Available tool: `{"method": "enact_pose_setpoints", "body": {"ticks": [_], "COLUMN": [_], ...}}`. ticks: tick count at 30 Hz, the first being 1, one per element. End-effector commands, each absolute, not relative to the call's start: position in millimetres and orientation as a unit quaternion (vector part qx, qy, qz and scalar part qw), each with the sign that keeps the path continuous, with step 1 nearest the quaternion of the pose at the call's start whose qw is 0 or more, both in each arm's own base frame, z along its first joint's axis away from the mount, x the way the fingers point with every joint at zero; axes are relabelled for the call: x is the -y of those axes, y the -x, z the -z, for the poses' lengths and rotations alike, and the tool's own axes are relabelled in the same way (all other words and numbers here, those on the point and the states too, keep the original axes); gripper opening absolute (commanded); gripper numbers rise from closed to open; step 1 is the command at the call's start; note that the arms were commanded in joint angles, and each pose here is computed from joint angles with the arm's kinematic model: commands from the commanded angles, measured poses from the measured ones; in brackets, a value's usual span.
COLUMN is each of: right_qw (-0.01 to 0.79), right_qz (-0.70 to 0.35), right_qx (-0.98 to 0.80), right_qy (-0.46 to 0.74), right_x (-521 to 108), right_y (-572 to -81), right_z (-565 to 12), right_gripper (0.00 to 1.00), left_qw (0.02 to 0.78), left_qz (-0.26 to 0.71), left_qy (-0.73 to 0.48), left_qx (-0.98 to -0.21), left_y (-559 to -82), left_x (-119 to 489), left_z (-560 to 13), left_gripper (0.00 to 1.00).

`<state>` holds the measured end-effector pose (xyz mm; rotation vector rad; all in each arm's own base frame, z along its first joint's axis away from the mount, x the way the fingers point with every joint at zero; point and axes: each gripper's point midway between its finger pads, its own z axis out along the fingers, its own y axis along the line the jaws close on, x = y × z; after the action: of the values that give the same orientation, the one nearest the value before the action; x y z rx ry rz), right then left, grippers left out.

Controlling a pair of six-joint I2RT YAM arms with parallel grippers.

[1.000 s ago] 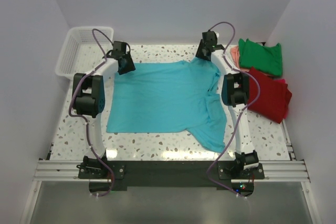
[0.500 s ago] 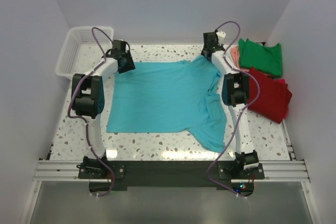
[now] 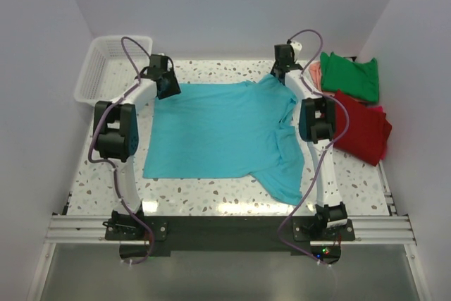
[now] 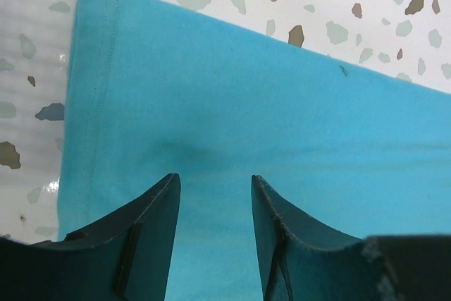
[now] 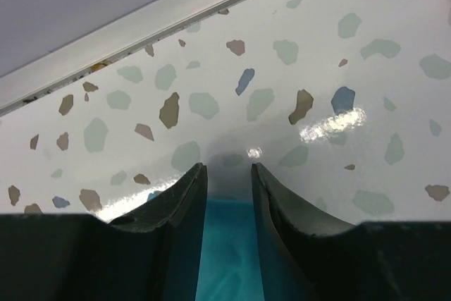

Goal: Fold and stack the t-shirts
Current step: Flatten the tshirt out

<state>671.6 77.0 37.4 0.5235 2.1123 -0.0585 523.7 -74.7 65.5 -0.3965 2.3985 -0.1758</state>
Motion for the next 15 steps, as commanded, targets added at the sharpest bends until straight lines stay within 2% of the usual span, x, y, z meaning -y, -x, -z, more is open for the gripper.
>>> {"method": "enact_pose_setpoints", "body": {"ticks": [1, 11, 14, 15], "right_qw": [0.496, 0.549, 0.530, 0.502], "right_qz": [0.002, 0.043, 0.036, 0.030], "right_qx": [-0.848, -0.822, -0.837, -0.854], "right_qy": [-0.185, -0.148, -0.133, -0.133], "right_x": [-84.6, -73.1, -80.1, -83.4], "right_y": [-667.3, -634.1, -610.7, -596.2], "right_z": [-101.3, -216.4, -234.8, -227.6], "right_gripper": [0.35, 0.32, 0.33, 0.32], "left_qw": [0.389, 0.415, 0.415, 0.412], "left_qz": [0.079, 0.070, 0.068, 0.070], "left_qy": [0.148, 0.137, 0.141, 0.140], "left_qx": [-0.906, -0.897, -0.897, -0.898], "left_y": [-529.9, -520.4, -514.0, -512.1], "left_x": [73.7, 66.8, 65.1, 66.5], "left_z": [-99.5, -117.9, -124.1, -125.3], "left_gripper": [0.50, 0.52, 0.53, 0.53]}}
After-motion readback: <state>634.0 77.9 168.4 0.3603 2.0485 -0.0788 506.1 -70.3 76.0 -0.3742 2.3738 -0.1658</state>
